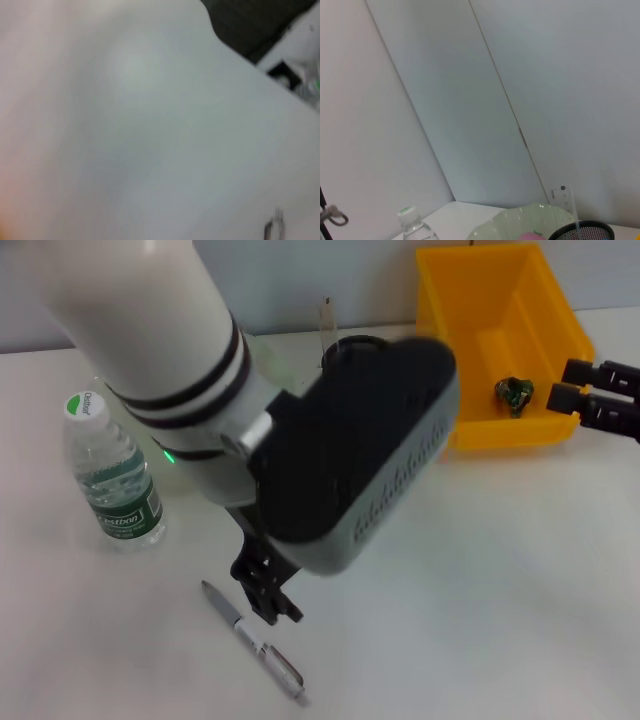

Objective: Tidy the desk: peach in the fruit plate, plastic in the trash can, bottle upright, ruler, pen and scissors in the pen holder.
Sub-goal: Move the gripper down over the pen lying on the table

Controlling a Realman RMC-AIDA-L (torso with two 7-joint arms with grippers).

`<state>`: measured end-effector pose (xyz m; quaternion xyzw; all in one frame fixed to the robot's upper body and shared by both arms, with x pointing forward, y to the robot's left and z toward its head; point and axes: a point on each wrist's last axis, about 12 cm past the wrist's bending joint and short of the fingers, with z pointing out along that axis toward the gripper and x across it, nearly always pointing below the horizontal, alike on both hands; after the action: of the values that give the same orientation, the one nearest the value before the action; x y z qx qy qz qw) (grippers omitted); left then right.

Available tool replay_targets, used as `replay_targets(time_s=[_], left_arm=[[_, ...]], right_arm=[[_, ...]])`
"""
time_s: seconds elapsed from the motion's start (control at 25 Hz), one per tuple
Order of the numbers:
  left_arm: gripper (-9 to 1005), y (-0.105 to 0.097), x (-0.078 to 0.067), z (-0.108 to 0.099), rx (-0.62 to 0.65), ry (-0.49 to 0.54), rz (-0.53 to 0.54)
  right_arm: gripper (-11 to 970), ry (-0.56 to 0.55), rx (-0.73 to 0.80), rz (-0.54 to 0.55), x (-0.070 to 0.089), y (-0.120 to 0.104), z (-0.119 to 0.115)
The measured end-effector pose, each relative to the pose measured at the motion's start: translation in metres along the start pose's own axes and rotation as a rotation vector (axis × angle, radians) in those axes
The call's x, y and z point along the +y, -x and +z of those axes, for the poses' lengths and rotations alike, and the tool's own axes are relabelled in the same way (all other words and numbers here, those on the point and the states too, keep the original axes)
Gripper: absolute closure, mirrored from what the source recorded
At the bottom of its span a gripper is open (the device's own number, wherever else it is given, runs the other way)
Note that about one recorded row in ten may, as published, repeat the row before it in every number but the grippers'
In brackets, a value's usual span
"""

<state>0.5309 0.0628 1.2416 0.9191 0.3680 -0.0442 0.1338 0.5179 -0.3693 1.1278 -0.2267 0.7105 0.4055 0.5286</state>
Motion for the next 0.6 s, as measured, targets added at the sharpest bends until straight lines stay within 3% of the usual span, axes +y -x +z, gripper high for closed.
replay_targets(time_s=[0.12, 0.32, 0.6], left_arm=[[149, -0.006, 0.0, 0.013, 0.095, -0.003, 0.07], [149, -0.015, -0.004, 0.022, 0.115, -0.041, 0.13], [150, -0.022, -0.005, 0.03, 0.111, -0.059, 0.13]], right_arm=[[258, 0.011, 0.006, 0.008, -0.002, 0.007, 0.0], [258, 0.034, 0.012, -0.005, -0.002, 0.015, 0.003], [259, 0.125, 0.298, -0.032, 0.008, 0.028, 0.003]])
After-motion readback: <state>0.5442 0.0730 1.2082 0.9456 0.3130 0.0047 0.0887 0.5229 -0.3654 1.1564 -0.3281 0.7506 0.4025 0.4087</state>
